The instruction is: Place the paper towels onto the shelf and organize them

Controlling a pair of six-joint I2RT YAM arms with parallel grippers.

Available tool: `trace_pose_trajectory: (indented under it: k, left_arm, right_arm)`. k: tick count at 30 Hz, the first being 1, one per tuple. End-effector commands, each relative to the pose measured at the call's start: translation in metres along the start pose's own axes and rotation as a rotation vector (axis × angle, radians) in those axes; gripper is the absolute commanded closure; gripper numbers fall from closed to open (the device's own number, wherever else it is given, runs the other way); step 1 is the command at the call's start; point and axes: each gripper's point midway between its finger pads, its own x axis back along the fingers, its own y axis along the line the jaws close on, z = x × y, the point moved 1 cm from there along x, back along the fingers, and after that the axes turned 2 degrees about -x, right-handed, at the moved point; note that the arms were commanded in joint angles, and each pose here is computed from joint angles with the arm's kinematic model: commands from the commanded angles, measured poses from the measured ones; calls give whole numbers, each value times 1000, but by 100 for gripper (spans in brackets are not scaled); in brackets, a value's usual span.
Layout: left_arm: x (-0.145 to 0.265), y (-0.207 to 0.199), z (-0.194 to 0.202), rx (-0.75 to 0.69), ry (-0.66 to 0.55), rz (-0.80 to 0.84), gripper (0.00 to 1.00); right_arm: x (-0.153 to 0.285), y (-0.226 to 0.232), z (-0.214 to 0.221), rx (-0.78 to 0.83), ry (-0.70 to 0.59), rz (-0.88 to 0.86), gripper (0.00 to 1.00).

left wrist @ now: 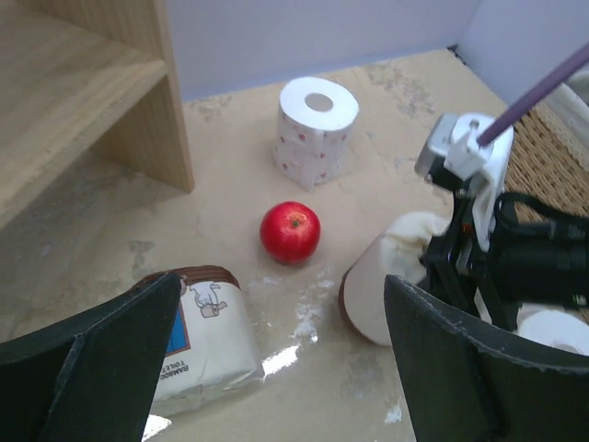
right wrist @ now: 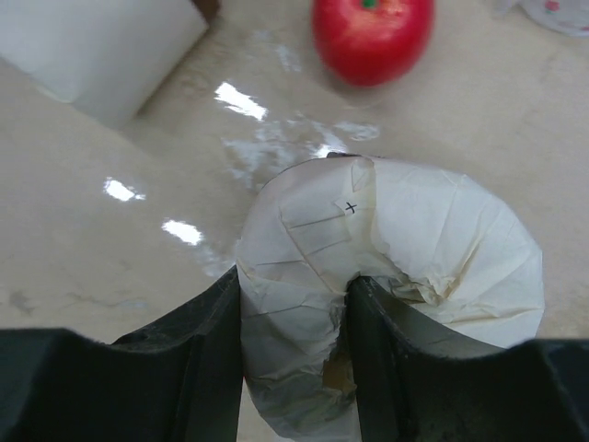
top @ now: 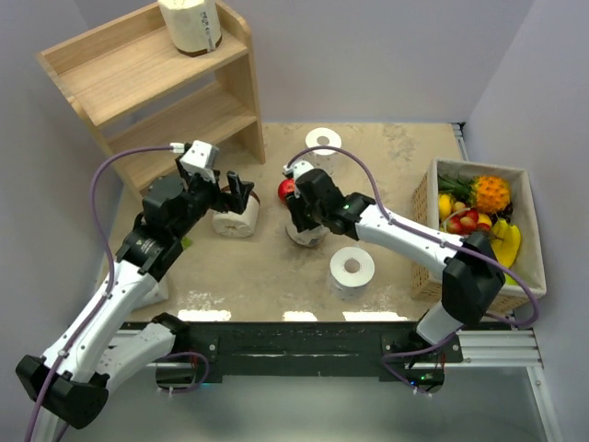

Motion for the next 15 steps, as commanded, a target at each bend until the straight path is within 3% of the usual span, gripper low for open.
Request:
trace_pose_trajectory:
  k: [1, 5, 11, 15]
  left_arm:
    - [21, 19, -33, 15, -144, -118, 3]
    - [39, 33, -46, 48, -229, -204, 3]
    - [42, 41, -43, 59, -233, -253, 1]
    - [44, 50, -40, 76, -218, -317, 0]
  right_arm:
    - [3, 41, -24, -34, -80, -26, 55]
    - [-10, 64, -17, -45, -57, -21, 57]
    - [-26, 82, 2, -19, -10, 13, 55]
    - [-17, 86, -4, -24, -20, -2, 43]
